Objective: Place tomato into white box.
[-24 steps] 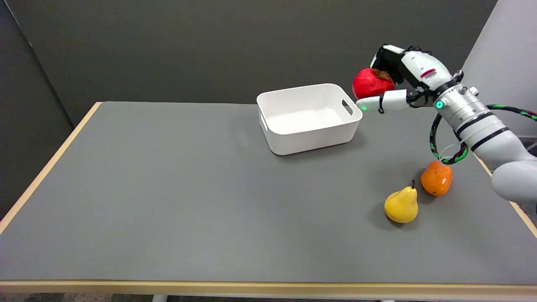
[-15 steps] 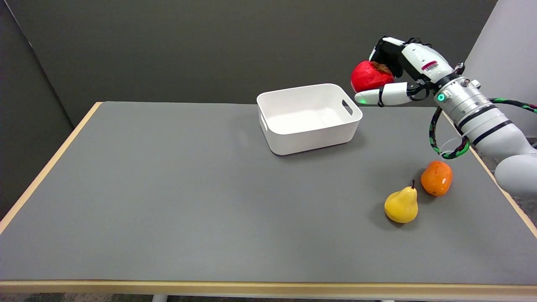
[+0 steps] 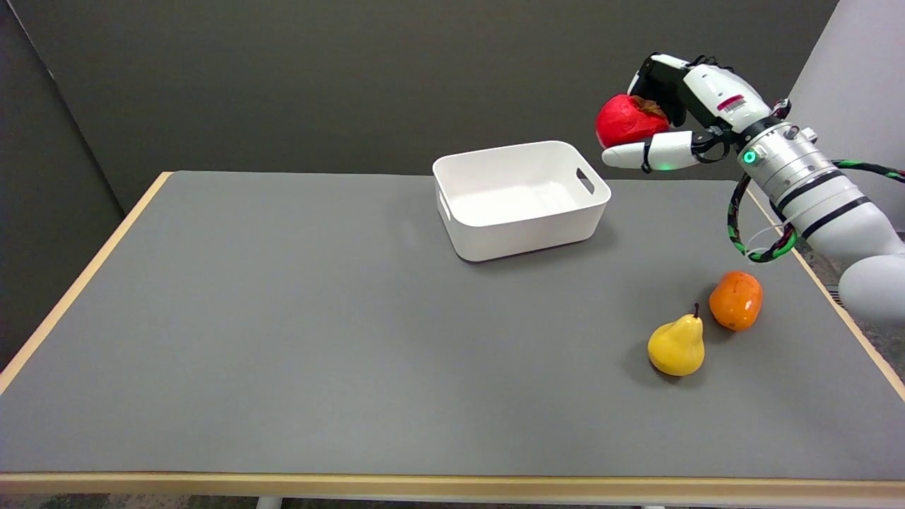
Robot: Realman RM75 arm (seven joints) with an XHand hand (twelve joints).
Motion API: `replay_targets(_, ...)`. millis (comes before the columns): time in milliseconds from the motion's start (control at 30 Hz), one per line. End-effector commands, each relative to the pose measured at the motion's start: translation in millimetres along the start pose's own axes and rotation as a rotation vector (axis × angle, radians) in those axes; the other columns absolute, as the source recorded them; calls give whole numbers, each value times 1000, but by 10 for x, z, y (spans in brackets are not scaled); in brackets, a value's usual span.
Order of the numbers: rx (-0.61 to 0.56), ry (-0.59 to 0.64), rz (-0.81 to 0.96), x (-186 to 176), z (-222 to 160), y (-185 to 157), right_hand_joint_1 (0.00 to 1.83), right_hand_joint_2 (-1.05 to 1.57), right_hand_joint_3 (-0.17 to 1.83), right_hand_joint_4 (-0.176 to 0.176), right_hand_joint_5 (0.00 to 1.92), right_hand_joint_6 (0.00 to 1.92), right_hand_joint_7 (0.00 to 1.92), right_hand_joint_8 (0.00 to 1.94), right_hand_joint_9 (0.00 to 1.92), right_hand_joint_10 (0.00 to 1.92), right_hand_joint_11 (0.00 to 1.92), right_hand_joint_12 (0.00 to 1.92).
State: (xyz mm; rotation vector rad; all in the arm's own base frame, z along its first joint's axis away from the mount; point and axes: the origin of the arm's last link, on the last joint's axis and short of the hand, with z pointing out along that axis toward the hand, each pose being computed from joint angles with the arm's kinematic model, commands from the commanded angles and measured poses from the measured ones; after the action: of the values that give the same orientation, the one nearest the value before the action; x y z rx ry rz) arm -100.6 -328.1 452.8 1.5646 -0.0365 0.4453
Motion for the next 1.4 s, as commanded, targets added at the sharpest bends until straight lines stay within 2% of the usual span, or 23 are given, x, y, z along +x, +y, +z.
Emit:
replay_targets(33, -14, 8, 5, 195, 82, 181, 1120, 1167, 322, -69, 524, 1597, 753, 1577, 806, 1540, 718, 1789)
replay_targets(400, -45, -6, 21, 208, 85, 325, 1119, 1168, 323, -68, 522, 1599, 750, 1581, 804, 1544, 717, 1788)
replay_targets(800, -113, -63, 37, 61, 2, 592, 1118, 1168, 324, -67, 524, 1598, 750, 1582, 805, 1544, 716, 1788)
replay_targets(1100, -69, -79, 59, -12, 9, 389, 1117, 1168, 325, -66, 522, 1601, 749, 1583, 804, 1549, 716, 1786)
replay_targets(1133, -67, -84, 49, -24, 8, 378, 1121, 1174, 314, -83, 533, 1600, 731, 1589, 803, 1558, 713, 1794)
replay_targets(1200, -64, -101, 31, -50, 6, 362, 1145, 1206, 253, -176, 590, 1593, 637, 1617, 792, 1603, 697, 1840)
replay_targets(1400, -46, -83, 22, 6, 36, 296, 1147, 1200, 262, -176, 594, 1590, 640, 1612, 792, 1606, 699, 1828)
